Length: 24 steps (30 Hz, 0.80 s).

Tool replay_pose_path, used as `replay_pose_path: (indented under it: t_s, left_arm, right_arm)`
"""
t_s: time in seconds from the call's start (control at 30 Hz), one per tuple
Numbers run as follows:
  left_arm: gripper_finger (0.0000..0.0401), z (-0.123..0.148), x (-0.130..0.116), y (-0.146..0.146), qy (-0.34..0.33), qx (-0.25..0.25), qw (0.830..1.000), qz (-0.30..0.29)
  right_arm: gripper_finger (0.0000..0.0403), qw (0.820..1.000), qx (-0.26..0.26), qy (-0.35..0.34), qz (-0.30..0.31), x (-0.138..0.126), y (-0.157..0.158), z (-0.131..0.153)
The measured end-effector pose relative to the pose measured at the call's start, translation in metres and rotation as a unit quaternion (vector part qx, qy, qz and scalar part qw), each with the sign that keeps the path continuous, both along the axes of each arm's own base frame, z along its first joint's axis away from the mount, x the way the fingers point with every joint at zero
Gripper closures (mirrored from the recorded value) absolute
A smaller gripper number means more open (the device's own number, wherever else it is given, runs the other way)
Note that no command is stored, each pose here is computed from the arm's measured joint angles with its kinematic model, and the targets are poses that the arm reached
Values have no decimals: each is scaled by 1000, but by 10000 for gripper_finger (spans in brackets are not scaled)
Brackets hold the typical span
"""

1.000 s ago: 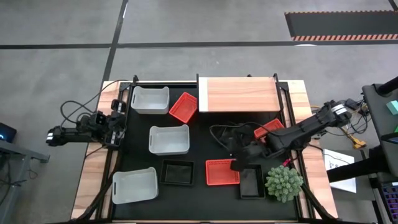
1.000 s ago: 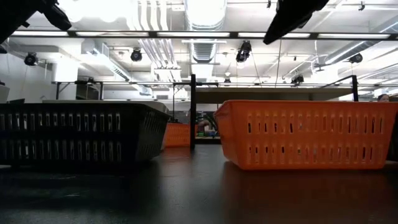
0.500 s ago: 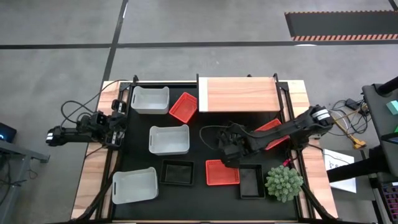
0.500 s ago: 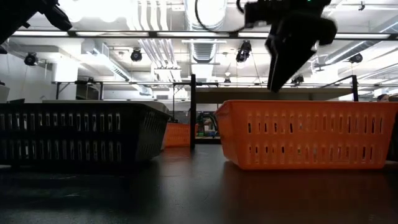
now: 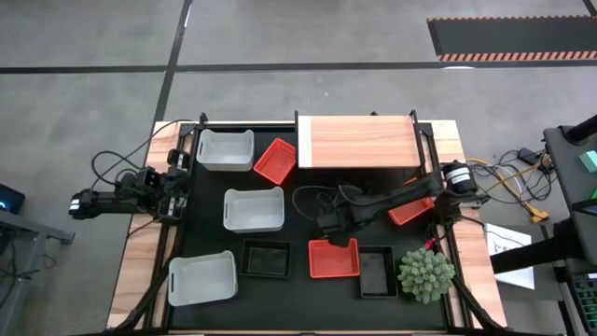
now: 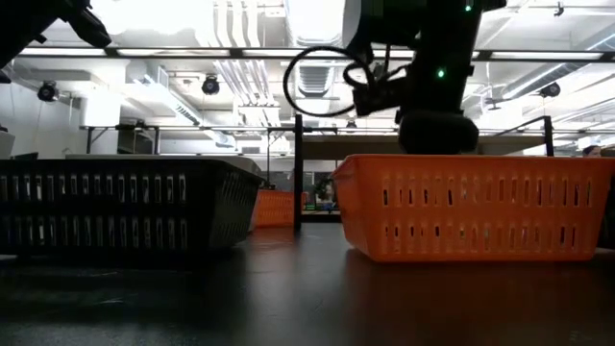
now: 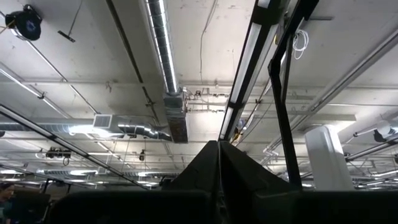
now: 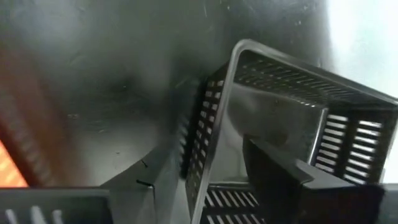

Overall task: Stack baskets on shelf by color
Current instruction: Put the top black basket on the shelf

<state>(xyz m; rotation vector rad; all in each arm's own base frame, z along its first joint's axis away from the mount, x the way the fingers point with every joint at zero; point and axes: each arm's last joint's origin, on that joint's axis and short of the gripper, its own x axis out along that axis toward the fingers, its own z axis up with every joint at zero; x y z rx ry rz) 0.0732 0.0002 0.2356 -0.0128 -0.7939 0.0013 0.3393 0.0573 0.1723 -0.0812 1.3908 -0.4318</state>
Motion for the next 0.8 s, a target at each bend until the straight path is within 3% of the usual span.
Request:
replay_pose_path:
  t_s: [0.3, 0.53, 0.8]
  left_arm:
    - [401, 0, 0, 0, 0, 0, 1000, 0]
    - [401, -2, 2, 0, 13, -3, 1000, -4]
    - [401, -2, 3, 0, 14, -3, 1000, -4]
  right_arm:
    - [382, 1000, 0, 9, 5, 1, 0, -5]
    - [393, 998, 50, -21, 19, 0, 8, 26]
    - [393, 989, 120, -70, 56, -3, 19, 100]
